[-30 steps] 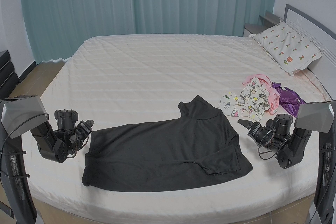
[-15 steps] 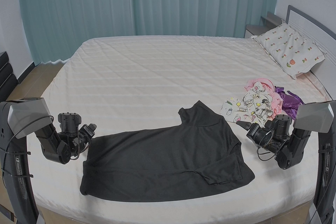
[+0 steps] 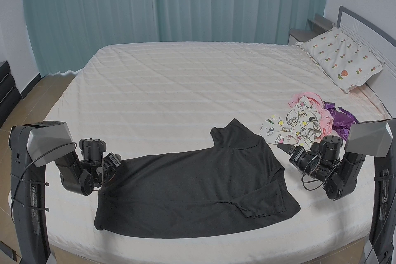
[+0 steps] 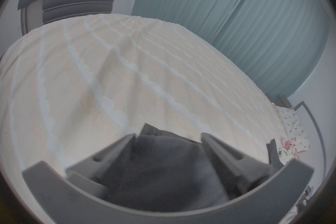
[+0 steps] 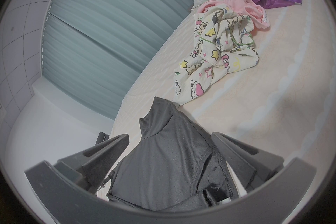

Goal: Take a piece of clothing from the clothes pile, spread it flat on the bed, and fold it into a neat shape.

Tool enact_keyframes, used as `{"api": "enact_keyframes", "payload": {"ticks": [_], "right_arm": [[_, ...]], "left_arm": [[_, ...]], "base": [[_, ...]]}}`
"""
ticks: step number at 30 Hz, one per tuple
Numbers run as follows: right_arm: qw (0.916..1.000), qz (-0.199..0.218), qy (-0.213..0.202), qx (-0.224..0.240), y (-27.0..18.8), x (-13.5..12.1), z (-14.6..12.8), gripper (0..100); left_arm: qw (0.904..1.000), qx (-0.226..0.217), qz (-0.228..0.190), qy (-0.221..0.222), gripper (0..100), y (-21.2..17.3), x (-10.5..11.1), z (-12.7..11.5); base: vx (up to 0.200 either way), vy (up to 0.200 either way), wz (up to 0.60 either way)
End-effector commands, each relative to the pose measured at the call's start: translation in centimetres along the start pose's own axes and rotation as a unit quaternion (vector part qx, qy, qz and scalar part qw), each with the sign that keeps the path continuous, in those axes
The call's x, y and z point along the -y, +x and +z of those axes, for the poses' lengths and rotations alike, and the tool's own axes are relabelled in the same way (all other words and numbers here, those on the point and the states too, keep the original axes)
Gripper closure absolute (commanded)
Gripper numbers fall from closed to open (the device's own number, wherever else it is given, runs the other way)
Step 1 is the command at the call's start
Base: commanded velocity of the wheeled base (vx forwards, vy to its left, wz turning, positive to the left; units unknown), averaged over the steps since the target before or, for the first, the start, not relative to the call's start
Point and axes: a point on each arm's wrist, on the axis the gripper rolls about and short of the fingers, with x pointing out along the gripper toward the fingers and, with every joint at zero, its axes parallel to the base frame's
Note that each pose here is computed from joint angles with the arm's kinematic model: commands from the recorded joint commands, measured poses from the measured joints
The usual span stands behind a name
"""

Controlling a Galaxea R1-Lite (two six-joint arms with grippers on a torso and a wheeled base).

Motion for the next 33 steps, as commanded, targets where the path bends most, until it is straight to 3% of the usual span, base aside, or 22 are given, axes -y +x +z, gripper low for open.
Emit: {"api": "enact_keyframes", "payload": {"ticks": [1, 7, 17, 25, 29, 33], "right_arm": [[1.0, 0.0, 0.0, -0.002, 0.1, 0.0, -0.1, 0], [1.0, 0.0, 0.0, -0.002, 0.1, 0.0, -0.1, 0], [1.0, 0.0, -0.002, -0.003, 0.1, 0.1, -0.2, 0], [1.0, 0.003, -0.005, 0.002, 0.2, -0.1, 0.0, 0], [0.9992, 0.021, -0.033, 0.004, 1.0, -1.3, 0.1, 0], [0.9954, 0.03, -0.091, -0.005, 2.2, -2.2, -0.1, 0]], "left_arm": [[0.9997, 0.012, 0.023, 0.003, 100, 1.4, -0.6, -0.5], [0.9984, 0.041, 0.033, -0.021, 100, 1.6, -0.3, 0.3], [0.9922, 0.105, 0.003, -0.067, 100, 2.2, -0.3, 2.4], [0.9924, 0.103, 0.002, -0.067, 100, 2.4, -0.6, 2.2], [0.9928, 0.099, 0.006, -0.067, 100, 2.5, -0.9, 2.0], [0.9928, 0.099, 0.006, -0.067, 100, 2.4, -0.9, 2.0]], "base": [[0.0, 0.0, 0.0], [0.0, 0.0, 0.0], [0.0, 0.0, 0.0], [0.0, 0.0, 0.0], [0.0, 0.0, 0.0], [0.0, 0.0, 0.0]]}}
